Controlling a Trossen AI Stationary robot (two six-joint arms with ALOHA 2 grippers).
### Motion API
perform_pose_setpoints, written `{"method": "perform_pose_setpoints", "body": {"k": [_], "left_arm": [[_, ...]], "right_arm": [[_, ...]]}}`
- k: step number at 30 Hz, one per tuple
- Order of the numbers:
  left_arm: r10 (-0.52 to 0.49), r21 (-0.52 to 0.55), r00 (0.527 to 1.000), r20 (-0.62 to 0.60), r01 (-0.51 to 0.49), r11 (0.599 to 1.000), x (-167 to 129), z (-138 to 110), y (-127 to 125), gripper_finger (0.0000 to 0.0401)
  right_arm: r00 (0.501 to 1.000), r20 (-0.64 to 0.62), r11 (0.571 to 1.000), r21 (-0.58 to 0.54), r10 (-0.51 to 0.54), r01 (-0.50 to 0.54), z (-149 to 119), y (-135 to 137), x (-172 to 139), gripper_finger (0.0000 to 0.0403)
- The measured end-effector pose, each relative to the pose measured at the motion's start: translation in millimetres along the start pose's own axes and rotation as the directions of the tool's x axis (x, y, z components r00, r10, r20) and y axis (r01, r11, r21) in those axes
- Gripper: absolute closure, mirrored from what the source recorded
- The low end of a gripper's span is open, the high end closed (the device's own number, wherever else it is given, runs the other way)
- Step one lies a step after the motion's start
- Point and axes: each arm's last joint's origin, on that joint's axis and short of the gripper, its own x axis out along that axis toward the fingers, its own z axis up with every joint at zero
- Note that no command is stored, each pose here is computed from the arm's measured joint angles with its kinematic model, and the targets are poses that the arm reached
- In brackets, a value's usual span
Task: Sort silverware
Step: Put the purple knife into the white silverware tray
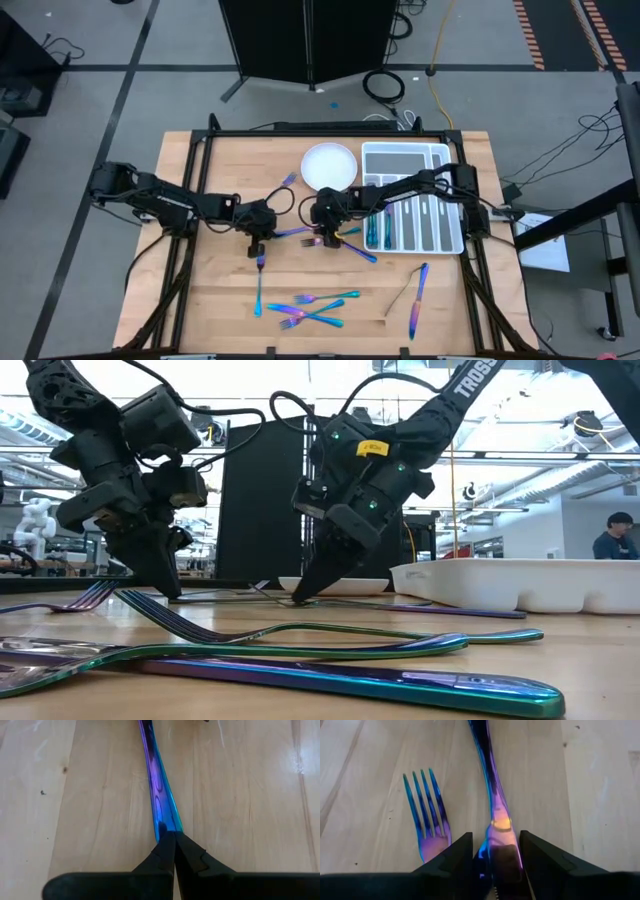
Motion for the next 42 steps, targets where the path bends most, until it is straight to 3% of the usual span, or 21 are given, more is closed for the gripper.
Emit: {"method": "perform_pose_setpoints", "body": {"k": [8, 18, 25, 30, 35, 42], "left_arm": [[0.0, 0.0, 1.0, 0.0, 0.0, 1.0, 0, 0, 0, 0.04], [0.0, 0.002, 1.0, 0.001, 0.0, 1.0, 0, 0, 0, 0.04], [-0.001, 0.007, 0.997, 0.078, 0.0, 1.0, -8, 11, -2, 0.04], [0.066, 0.016, 0.974, 0.217, -0.071, 0.997, -25, 30, -3, 0.04], [0.135, 0.022, 0.959, 0.248, -0.145, 0.989, -29, 35, -2, 0.04], [0.144, 0.023, 0.969, 0.199, -0.152, 0.988, -28, 31, -1, 0.04]], "right_arm": [[0.993, -0.056, 0.994, -0.044, -0.099, 0.097, -4, 2, 0, 0.0254], [0.992, -0.06, 0.992, -0.065, -0.111, 0.107, -5, 1, 0, 0.0348], [0.99, -0.053, 0.99, -0.064, -0.132, 0.129, -4, 0, -3, 0.0354], [0.989, -0.048, 0.989, -0.063, -0.137, 0.133, -1, 1, -9, 0.0368], [0.991, -0.04, 0.99, -0.06, -0.13, 0.128, 0, 0, -10, 0.0394], [0.992, -0.004, 0.991, -0.025, -0.13, 0.13, 20, 0, -15, 0.0403]]}}
